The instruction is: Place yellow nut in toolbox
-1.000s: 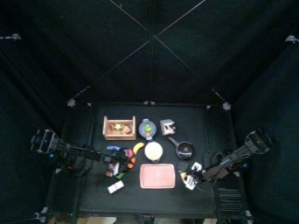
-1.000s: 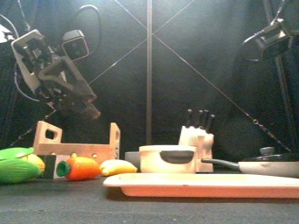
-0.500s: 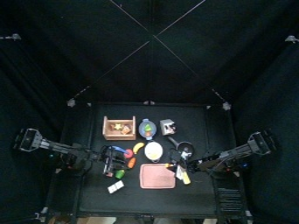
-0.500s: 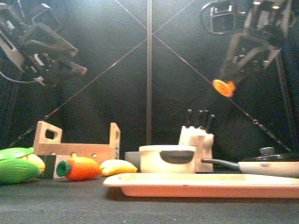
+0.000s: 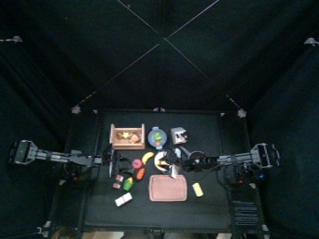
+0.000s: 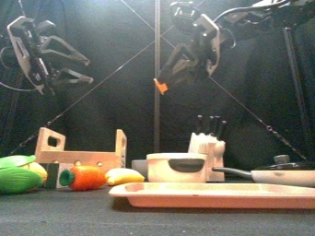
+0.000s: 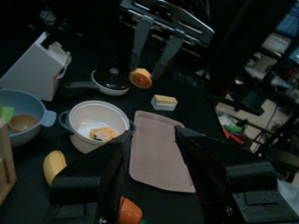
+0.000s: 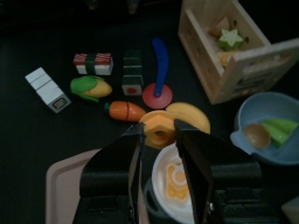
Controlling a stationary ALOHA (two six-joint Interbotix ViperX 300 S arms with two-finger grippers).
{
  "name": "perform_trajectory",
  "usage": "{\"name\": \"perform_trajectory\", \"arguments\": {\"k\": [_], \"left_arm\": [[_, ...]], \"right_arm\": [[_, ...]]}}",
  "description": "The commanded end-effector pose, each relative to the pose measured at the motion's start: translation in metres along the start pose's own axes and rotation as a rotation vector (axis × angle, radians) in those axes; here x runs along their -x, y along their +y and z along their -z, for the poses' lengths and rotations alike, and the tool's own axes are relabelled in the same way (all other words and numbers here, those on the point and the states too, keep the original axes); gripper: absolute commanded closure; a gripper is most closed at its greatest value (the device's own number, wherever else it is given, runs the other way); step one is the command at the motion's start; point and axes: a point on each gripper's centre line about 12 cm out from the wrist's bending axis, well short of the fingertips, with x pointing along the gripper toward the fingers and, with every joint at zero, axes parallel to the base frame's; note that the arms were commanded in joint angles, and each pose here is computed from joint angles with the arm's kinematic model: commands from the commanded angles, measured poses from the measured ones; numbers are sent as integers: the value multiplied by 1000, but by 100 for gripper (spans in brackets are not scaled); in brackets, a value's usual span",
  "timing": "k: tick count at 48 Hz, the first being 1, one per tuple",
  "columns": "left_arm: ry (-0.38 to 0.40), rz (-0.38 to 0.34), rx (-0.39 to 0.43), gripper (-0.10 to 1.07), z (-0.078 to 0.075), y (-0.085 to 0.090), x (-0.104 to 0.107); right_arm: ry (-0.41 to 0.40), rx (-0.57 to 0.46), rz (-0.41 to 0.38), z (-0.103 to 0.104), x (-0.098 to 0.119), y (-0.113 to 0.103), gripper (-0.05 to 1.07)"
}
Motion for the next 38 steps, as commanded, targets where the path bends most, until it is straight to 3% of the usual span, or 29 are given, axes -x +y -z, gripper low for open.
{"name": "perform_trajectory", "arguments": {"k": [1, 8, 15, 25, 38], "left_arm": [[-25, -26, 34, 14, -3, 4, 3], [-29, -23, 42, 15, 1, 6, 11], [-34, -5, 35, 15, 1, 3, 15], [-25, 3, 21, 15, 2, 2, 15], [-22, 2, 21, 15, 3, 2, 16]], "right_arm": [[-70, 34, 40, -31, -9, -16, 41], [-110, 26, 106, -56, -28, -44, 41], [-122, -1, 159, -67, -55, -74, 41], [-114, -29, 196, -67, -96, -103, 40], [-116, -71, 190, -63, -121, -119, 39]]}}
